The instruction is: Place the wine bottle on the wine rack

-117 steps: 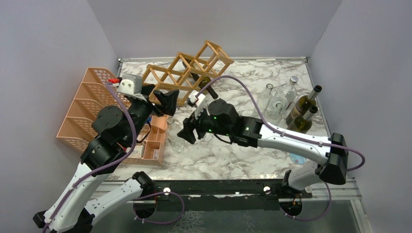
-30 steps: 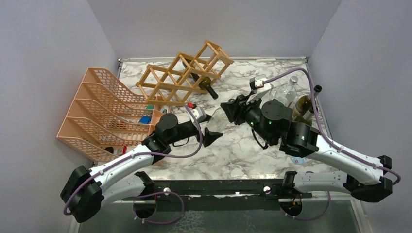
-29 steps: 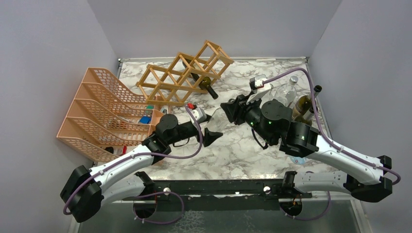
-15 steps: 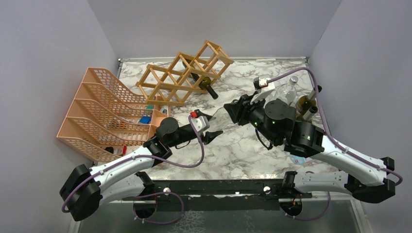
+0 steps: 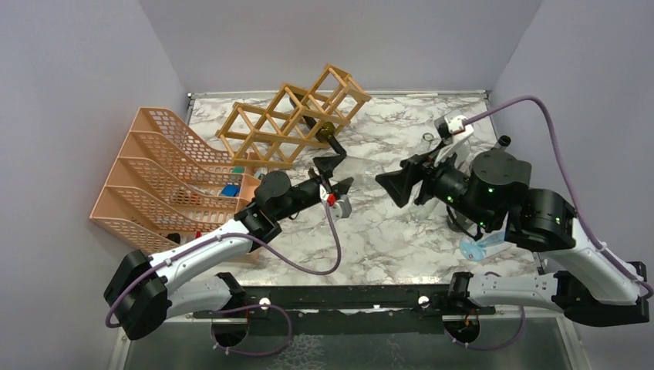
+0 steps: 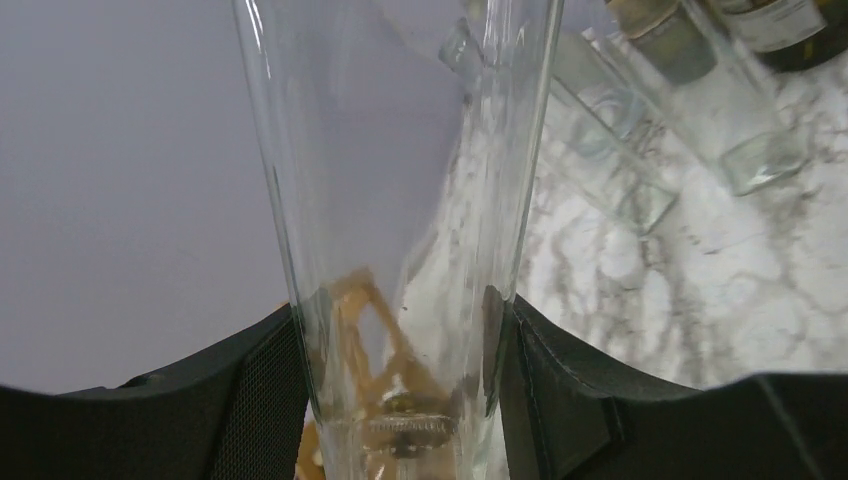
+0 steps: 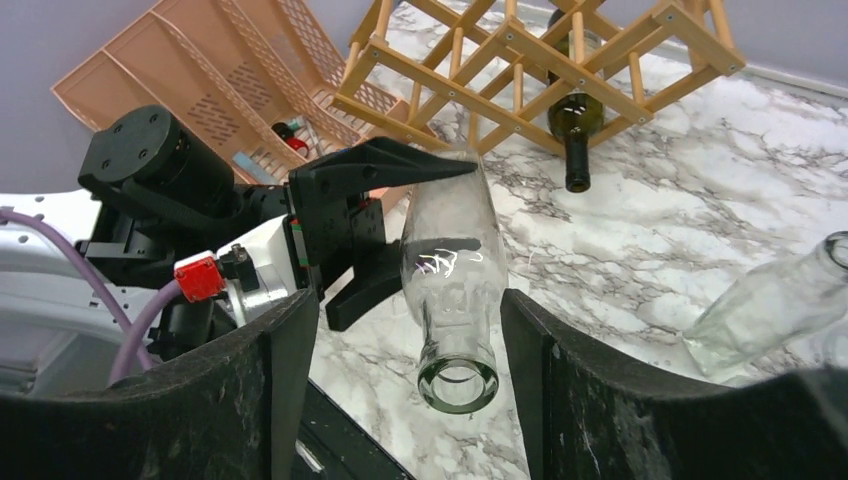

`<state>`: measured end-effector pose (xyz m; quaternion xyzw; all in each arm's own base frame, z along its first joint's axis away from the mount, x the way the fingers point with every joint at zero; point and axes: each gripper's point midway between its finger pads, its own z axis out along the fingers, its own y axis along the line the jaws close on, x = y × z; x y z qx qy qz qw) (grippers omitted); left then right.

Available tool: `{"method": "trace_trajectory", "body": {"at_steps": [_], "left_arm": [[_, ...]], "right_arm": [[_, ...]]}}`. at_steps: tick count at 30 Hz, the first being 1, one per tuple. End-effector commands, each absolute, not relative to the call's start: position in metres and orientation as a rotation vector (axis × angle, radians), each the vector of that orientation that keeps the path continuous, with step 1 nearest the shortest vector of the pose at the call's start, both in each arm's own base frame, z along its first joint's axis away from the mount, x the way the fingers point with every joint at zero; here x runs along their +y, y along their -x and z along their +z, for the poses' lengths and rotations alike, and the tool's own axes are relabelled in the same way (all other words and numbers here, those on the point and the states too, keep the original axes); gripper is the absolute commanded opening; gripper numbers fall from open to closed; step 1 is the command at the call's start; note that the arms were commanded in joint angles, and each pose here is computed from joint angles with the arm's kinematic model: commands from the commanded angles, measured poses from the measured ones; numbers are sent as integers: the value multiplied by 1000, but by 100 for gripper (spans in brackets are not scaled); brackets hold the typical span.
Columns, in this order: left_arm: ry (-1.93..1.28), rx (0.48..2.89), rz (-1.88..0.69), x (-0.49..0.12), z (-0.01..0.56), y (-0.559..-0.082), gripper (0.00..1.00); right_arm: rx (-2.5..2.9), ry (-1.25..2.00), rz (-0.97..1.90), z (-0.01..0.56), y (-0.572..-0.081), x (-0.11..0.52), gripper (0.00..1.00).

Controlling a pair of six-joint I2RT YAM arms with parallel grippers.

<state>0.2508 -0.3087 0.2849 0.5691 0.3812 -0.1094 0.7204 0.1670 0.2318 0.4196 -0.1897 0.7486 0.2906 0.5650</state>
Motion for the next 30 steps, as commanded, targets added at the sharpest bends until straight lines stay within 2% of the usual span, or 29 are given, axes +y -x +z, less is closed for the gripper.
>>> {"method": "trace_trajectory", "body": {"at_steps": [1,9,16,20,30], "left_arm": [[-1282,542,56,-313,351,-265,0],[-1379,325,215,-342,390,-278,0],[-1514,216,219,-351,381,-266,0],[-1521,169,255,-345,378,-259,0],[-1506,128,269,-343,384,-252,0]], "right_arm": [[1758,494,643,428,-155,201,71],[1779,490,570,425,-159,191,74],[1878,445,338,382,-182,186,81],[1914,464,298,360,-186,195,84],[1976,462,314,317,-191,222,79]]}}
